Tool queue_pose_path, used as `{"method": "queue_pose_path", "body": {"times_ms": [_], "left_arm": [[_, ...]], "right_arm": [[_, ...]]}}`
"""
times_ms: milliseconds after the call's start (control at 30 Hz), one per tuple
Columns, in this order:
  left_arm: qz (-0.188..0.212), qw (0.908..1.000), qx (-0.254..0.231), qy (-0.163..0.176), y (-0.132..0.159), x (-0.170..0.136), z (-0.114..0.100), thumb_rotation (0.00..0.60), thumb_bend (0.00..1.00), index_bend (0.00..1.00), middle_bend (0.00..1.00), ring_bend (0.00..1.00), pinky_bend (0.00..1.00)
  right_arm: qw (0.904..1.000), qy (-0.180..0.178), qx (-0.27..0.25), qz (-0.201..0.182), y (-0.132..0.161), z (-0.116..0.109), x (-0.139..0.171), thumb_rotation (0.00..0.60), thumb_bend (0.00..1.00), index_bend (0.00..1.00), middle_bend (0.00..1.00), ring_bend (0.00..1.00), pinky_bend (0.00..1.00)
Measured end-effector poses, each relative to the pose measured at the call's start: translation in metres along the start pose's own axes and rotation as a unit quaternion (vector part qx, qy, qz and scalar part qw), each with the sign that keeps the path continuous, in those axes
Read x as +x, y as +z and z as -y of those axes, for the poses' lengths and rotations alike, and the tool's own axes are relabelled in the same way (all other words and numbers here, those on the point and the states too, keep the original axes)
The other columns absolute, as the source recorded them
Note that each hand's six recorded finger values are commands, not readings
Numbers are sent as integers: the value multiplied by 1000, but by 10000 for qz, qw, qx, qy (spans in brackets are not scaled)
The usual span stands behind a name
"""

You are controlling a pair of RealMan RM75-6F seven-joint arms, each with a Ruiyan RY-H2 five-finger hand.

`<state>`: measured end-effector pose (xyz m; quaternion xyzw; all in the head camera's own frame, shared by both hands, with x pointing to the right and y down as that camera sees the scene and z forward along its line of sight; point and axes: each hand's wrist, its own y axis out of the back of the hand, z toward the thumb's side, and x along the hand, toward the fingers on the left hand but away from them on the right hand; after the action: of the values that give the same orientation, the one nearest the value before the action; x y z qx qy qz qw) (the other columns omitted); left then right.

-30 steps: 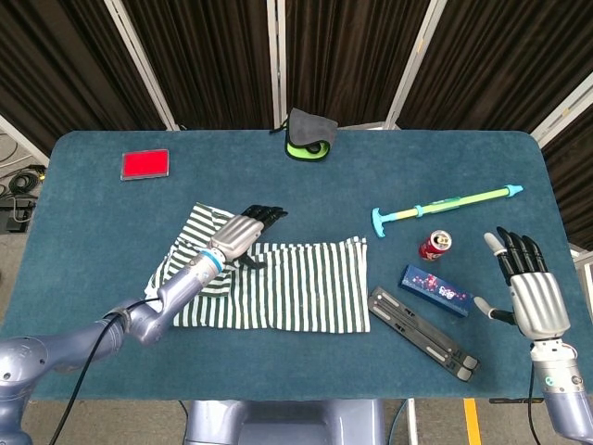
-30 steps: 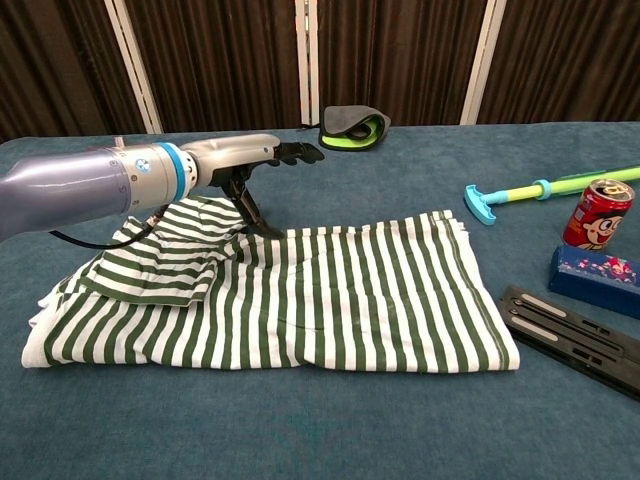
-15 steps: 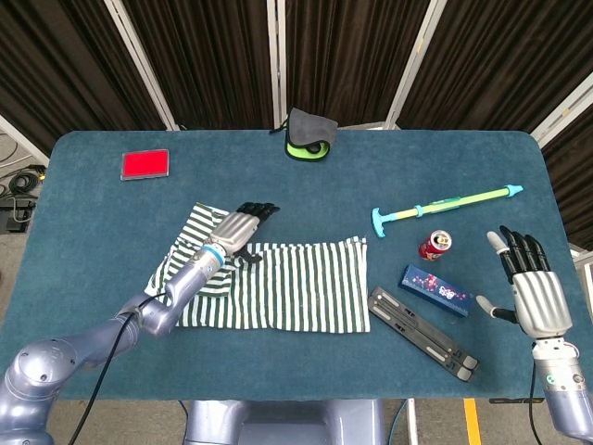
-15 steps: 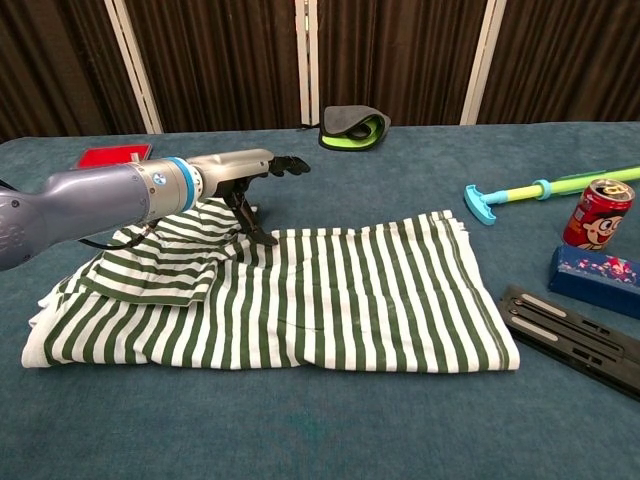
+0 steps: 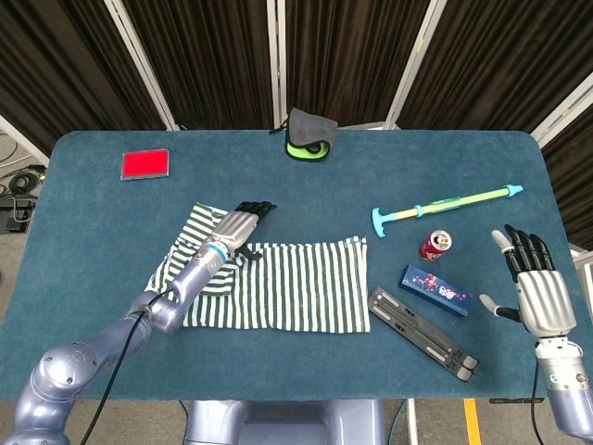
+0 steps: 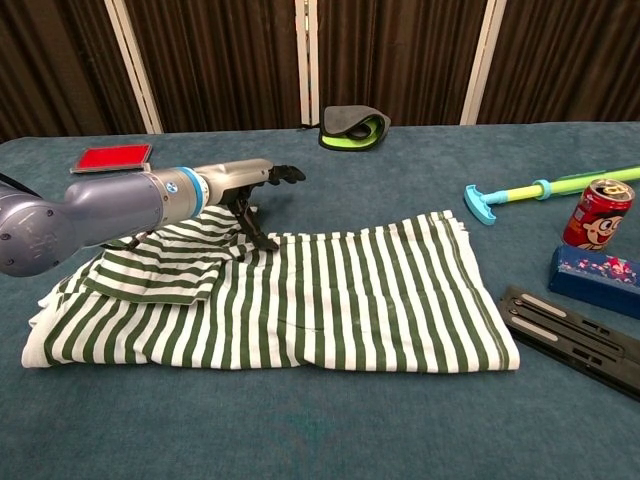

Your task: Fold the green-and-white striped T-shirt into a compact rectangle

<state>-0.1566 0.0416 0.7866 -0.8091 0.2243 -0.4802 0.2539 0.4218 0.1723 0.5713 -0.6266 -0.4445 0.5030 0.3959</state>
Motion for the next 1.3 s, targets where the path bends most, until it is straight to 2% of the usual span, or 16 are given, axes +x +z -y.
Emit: {"method": "queue_pose_path", "body": {"times_ms": [233,433,633,900,1067,1300], "left_arm": [[-96,9999,-83,-46,-3,4,4,600,226,0,0,0,0],[-26,9998,-172,23,0,4,0,600,226,0,0,0,0],[85,9995,-288,140,0,0,-14,600,226,0,0,0,0],[168,9982,-570,124,-7,-17,-39,600,226,0,0,0,0],[10,9975,-686,170,-21,-25,-54,600,226,0,0,0,0],[-307,9979,-510,255,-41,-21,-60,600,251,2,0,0,0]], "right_arm": [[10000,-6,-8,0,0,0,0,600,0,112,0,0,0],[10000,-18,-22,-7,0,-1,0,600,0,112,0,0,0],[10000,-27,-40,-25,1,-2,0,600,0,120,0,0,0],[9998,-91,-74,-135,7,-6,3,600,0,126,0,0,0],[9998,-94,-79,-161,9,-7,4,600,0,128,0,0,0],[9998,-64,-49,-154,9,-5,3,600,0,134,0,0,0]]}}
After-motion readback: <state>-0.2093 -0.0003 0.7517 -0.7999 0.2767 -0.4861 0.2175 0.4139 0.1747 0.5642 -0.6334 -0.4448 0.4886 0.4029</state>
